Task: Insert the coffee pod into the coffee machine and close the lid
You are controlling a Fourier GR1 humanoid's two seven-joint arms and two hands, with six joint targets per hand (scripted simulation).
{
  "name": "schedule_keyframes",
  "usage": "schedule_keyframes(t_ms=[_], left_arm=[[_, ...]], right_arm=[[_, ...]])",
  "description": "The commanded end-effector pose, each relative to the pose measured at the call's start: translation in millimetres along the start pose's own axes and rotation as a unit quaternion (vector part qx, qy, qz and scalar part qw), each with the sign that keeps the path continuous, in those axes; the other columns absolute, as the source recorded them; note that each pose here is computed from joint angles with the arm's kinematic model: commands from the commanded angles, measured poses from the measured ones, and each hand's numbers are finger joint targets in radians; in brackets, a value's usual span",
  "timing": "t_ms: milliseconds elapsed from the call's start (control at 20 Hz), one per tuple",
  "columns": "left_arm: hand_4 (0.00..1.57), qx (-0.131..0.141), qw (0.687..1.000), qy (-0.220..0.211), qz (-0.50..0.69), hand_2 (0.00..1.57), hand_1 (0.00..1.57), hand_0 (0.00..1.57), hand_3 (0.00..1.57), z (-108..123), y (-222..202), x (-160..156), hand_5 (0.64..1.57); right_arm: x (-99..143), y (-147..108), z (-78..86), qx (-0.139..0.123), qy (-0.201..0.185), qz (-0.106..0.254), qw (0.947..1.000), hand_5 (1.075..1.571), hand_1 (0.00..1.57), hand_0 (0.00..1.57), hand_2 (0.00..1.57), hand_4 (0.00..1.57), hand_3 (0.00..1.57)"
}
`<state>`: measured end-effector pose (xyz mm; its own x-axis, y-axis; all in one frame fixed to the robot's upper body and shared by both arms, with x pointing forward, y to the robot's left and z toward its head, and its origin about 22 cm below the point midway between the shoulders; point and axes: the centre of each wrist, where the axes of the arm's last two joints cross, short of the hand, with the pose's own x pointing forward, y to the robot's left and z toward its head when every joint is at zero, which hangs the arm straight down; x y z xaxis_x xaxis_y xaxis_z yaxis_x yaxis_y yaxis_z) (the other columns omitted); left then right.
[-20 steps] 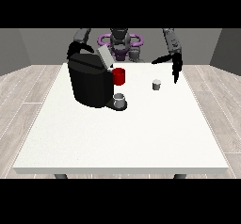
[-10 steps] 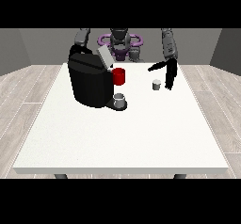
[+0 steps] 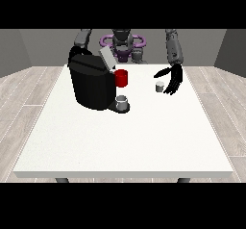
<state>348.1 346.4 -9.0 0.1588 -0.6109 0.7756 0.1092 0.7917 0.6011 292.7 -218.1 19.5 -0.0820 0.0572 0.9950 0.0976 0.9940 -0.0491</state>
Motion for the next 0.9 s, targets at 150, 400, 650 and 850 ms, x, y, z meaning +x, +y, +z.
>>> schedule_keyframes(t_ms=[150, 400, 650, 850], left_arm=[[0.00, 0.012, 0.997, 0.013, -0.076, 0.69, 0.54, 0.54, 0.44, 2.8, -7.0, -18.4, 1.571], [0.00, 0.016, 0.995, -0.011, -0.103, 0.83, 0.70, 0.70, 0.59, -18.2, -15.1, 22.8, 1.571], [0.39, 0.051, 0.993, -0.025, -0.107, 0.97, 0.84, 0.84, 0.74, -0.4, -25.4, -20.5, 1.571], [0.32, 0.073, 0.985, -0.024, -0.151, 1.09, 0.97, 0.97, 0.86, -7.2, -11.2, -13.5, 1.571]], right_arm=[[2.7, 8.0, 7.8, 0.021, -0.011, 0.001, 0.9997, 1.571, 0.00, 0.00, 0.00, 0.52, 0.00], [-13.8, -14.0, -3.5, -0.003, 0.010, -0.005, 0.9999, 1.571, 0.00, 0.00, 0.00, 0.51, 0.00], [-8.6, 1.4, 12.6, -0.001, 0.003, -0.014, 0.9999, 1.571, 0.00, 0.00, 0.00, 0.51, 0.00], [-1.5, 4.4, 14.2, 0.014, 0.008, -0.011, 0.9998, 1.571, 0.00, 0.00, 0.00, 0.49, 0.00]])
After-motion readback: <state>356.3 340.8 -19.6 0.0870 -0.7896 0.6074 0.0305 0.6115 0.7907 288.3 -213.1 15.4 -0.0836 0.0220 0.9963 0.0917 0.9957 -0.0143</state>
